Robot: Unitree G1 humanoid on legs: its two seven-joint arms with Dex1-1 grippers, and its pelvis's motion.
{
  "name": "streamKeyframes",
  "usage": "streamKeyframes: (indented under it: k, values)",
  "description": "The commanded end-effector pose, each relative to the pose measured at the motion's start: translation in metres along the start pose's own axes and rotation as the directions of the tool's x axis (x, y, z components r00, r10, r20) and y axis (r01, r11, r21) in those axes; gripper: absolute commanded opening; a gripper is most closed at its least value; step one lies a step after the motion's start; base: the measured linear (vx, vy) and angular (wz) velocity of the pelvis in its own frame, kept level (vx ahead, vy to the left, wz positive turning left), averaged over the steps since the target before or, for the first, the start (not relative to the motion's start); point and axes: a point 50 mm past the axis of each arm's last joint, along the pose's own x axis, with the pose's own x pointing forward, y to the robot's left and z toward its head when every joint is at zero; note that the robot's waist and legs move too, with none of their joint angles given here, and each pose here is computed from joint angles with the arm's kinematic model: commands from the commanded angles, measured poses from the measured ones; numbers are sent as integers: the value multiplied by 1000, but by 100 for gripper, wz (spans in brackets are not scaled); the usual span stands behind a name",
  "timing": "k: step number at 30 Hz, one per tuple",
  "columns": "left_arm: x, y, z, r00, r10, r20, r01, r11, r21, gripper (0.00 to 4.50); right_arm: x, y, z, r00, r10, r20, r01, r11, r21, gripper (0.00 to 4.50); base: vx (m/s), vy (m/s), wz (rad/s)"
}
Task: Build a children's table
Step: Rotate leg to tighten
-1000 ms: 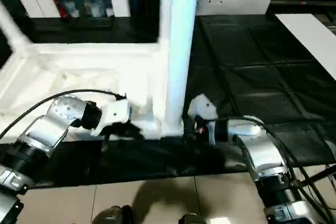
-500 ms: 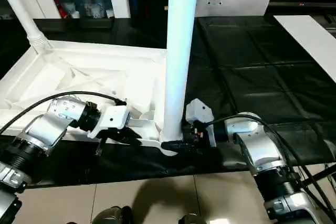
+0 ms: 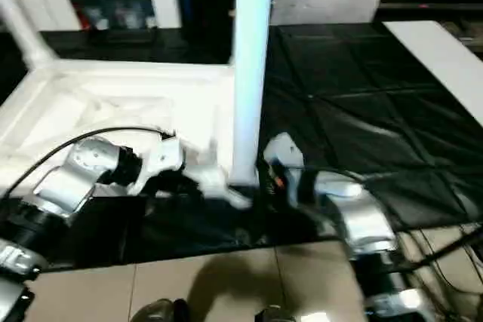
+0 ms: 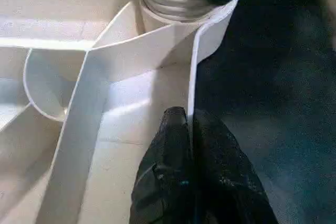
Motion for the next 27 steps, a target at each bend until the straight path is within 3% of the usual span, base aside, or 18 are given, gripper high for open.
streamKeyframes:
  k: [1, 3, 7, 8, 11, 15, 21, 27]
  values:
    - [23, -5, 38, 986, 89, 139, -88, 996, -10, 0, 35, 29, 11, 998, 39, 51, -43, 997, 69, 269, 0, 0, 0]
    - [37, -1, 52, 962, 223, 155, -211, 974, -88, 0, 52, 28, 16, 992, -119, 38, 114, 989, 95, 268, 0, 0, 0]
    - [45, 1, 63, 942, 295, 157, -281, 954, -109, 0, 61, 28, 18, 981, -193, 35, 188, 975, 120, 268, 0, 0, 0]
    - [47, 0, 66, 939, 302, 161, -288, 952, -104, 0, 62, 28, 18, 977, -205, 51, 196, 970, 143, 323, 0, 0, 0]
    - [50, -4, 71, 944, 285, 167, -274, 958, -88, 0, 60, 28, 18, 973, -216, 74, 203, 966, 158, 344, 0, 0, 0]
    - [39, -1, 55, 958, 265, 110, -259, 964, -59, 0, 43, 14, 11, 968, -246, 53, 239, 964, 113, 389, 0, 0, 0]
    - [26, 1, 38, 975, 211, 66, -212, 977, -2, 0, 20, -2, 11, 974, -218, 67, 215, 976, 38, 438, 0, 0, 0]
    - [8, -2, 24, 998, 30, 52, -37, 991, 127, 0, -11, -13, 18, 998, 1, 58, 7, 990, -142, 448, 0, 0, 0]
